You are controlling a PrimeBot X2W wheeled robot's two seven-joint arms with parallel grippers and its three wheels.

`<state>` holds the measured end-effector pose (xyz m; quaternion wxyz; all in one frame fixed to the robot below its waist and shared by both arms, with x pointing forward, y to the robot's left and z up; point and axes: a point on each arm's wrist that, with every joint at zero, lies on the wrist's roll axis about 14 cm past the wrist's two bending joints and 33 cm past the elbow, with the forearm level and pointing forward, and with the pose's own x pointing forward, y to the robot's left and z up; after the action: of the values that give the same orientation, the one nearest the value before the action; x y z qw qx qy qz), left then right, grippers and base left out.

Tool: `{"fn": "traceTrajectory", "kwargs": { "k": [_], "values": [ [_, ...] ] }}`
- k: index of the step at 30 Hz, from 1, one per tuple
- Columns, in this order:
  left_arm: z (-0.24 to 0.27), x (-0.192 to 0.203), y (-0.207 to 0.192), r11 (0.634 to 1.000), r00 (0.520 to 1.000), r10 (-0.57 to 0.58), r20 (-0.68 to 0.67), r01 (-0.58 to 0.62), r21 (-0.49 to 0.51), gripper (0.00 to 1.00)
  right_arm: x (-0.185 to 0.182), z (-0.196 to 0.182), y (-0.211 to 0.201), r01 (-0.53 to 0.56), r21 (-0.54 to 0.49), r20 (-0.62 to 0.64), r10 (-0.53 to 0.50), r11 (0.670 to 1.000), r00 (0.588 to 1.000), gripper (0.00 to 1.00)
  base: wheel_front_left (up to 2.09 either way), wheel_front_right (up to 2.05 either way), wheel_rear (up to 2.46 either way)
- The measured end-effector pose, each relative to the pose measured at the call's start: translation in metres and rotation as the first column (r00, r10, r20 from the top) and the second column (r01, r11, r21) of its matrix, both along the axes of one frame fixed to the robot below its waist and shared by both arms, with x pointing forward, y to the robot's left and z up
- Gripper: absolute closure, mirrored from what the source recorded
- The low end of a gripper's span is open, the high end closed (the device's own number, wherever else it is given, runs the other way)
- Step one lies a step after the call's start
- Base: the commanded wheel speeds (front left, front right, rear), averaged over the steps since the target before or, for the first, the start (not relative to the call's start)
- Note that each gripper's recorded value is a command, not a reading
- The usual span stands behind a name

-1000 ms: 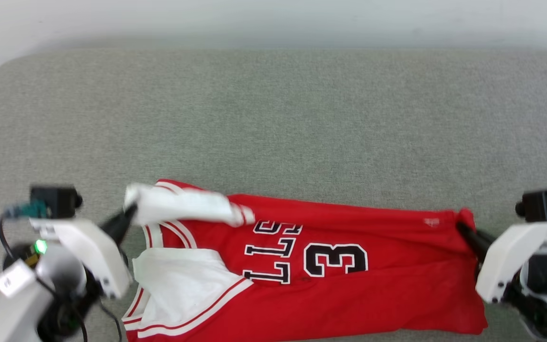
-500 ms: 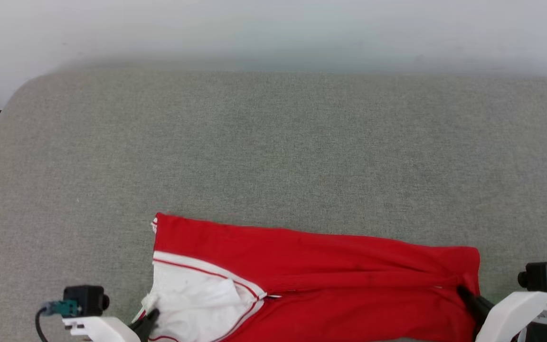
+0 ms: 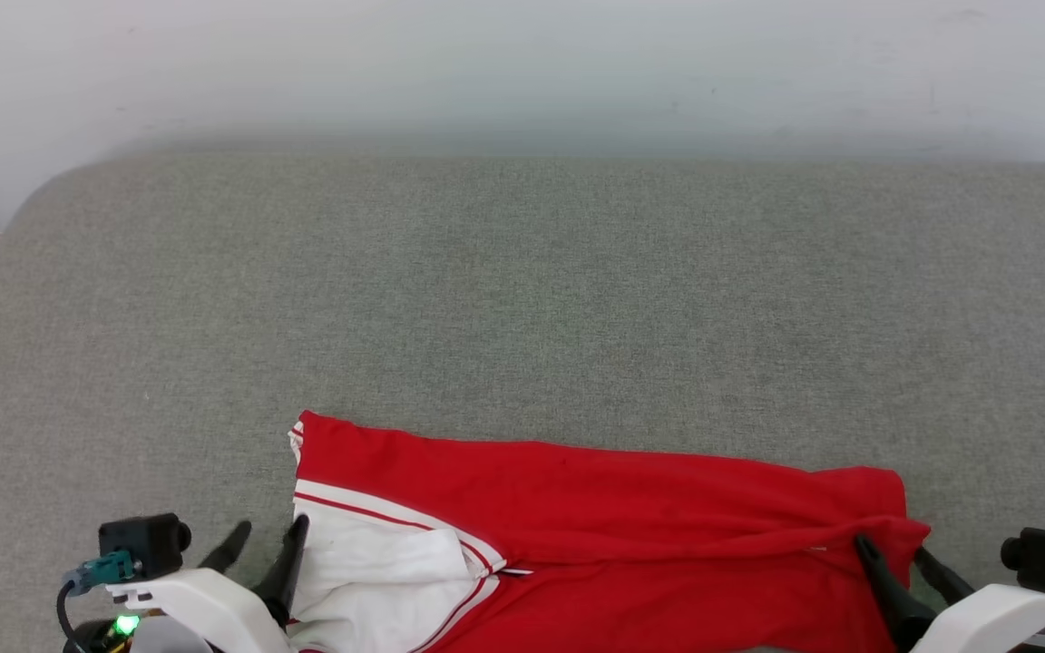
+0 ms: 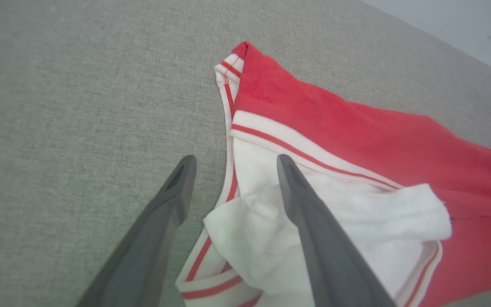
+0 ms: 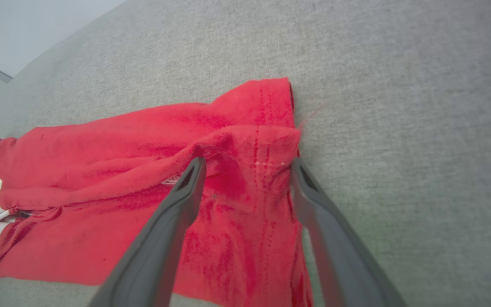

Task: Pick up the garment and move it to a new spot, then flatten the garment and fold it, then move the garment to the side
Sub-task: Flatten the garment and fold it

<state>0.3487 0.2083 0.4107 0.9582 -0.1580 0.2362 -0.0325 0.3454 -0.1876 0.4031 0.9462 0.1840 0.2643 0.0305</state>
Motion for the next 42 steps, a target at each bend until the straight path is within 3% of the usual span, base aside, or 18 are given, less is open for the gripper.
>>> {"fn": "traceTrajectory", "kwargs": {
  "k": [7,14,20,25,36,37,38,39,42],
  "values": [
    [0.050,0.028,-0.007,0.998,0.972,-0.013,0.236,-0.001,0.060,0.00,-0.002,0.027,-0.018,0.018,-0.036,0.036,-0.017,0.999,0.999,0.00,0.00,0.00,0.00],
    [0.099,0.044,-0.007,0.994,0.907,-0.001,0.421,-0.046,0.103,0.00,-0.007,0.027,-0.047,0.013,-0.083,-0.079,-0.020,0.996,0.997,0.00,0.00,0.00,0.00],
    [0.136,0.054,0.000,0.980,0.836,0.013,0.549,-0.119,0.158,0.00,0.012,0.025,-0.040,-0.066,-0.092,-0.151,0.052,0.994,0.987,0.00,0.00,0.00,0.00],
    [0.146,0.058,0.003,0.969,0.803,0.013,0.596,-0.156,0.190,0.00,0.029,0.013,-0.021,-0.154,-0.083,-0.212,0.133,0.985,0.968,0.00,0.00,0.00,0.00],
    [0.120,0.053,0.007,0.957,0.836,0.000,0.549,-0.160,0.243,0.00,0.003,-0.043,0.017,-0.258,0.043,-0.451,0.249,0.965,0.857,0.00,0.00,0.00,0.00],
    [0.117,0.053,0.006,0.956,0.840,-0.007,0.543,-0.153,0.249,0.00,0.002,-0.045,0.018,-0.260,0.050,-0.458,0.253,0.964,0.852,0.22,0.00,0.00,0.00],
    [0.113,0.054,0.006,0.957,0.845,-0.011,0.534,-0.147,0.252,0.00,0.002,-0.046,0.019,-0.262,0.054,-0.463,0.257,0.964,0.848,0.65,0.00,0.00,0.00],
    [0.111,0.054,0.005,0.956,0.848,-0.017,0.529,-0.140,0.256,0.00,0.003,-0.046,0.019,-0.263,0.058,-0.464,0.260,0.963,0.847,1.00,0.00,0.00,0.00],
    [0.108,0.054,0.004,0.954,0.852,-0.034,0.523,-0.129,0.271,0.00,0.004,-0.045,0.021,-0.269,0.065,-0.461,0.268,0.961,0.846,1.00,0.00,0.00,0.00]
  ]
}}
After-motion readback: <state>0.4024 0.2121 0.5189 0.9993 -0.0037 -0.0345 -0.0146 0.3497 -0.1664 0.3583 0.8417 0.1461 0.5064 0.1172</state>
